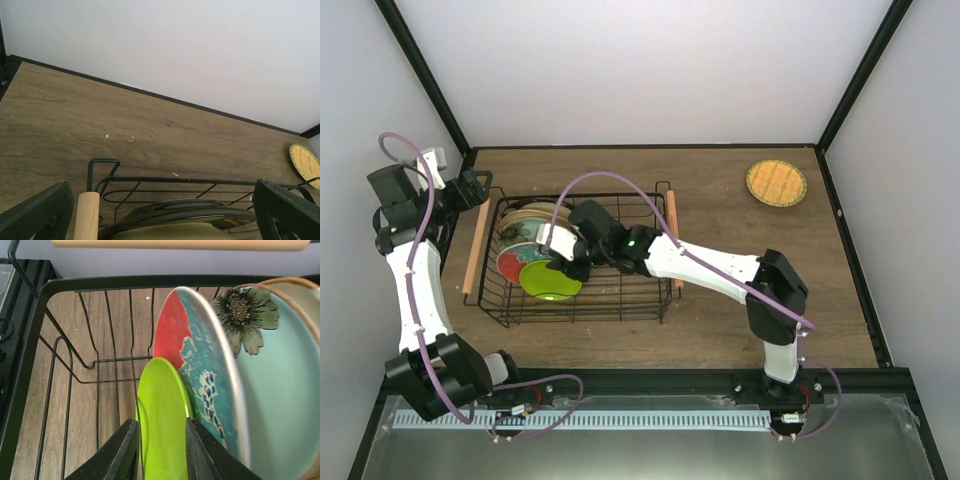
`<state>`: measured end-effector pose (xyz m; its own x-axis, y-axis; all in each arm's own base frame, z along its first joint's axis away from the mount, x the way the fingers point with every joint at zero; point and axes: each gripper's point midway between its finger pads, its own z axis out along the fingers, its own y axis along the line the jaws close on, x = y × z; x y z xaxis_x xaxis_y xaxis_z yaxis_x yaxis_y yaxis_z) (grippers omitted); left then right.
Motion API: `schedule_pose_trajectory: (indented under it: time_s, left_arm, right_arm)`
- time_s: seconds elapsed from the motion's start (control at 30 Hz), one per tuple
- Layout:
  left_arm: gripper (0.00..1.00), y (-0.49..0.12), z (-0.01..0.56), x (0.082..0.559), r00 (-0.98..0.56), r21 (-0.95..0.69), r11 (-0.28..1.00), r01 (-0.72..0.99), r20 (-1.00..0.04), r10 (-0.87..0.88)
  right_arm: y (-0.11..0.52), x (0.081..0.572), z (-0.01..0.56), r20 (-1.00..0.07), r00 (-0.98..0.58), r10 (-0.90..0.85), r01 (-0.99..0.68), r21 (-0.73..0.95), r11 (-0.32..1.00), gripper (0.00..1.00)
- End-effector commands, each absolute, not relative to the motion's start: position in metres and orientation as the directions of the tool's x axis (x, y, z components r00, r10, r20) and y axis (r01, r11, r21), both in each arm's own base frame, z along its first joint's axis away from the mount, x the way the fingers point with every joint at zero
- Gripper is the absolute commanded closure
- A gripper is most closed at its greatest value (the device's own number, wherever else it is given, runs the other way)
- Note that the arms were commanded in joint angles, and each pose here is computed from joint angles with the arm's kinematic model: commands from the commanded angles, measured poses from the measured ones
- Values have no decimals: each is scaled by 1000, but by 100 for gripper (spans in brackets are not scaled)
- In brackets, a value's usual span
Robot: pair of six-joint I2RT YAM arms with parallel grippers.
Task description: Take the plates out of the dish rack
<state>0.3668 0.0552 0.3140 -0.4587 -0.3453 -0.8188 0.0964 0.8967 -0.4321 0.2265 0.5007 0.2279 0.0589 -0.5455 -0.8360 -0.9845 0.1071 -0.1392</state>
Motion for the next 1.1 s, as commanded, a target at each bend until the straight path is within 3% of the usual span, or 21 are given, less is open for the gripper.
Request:
schedule_pose_trajectory:
  time_s: [0.0,1.07]
  left_arm:
    - [0,49,317,365,-450,-419,898,135,-833,-321]
    - [0,51,307,382,-477,-458,875,157,-811,-339]
  right_arm:
    - [516,223,243,-845,124,-520,-977,-196,87,73]
    - [528,264,165,-733,106,-672,-935,-303,182,63]
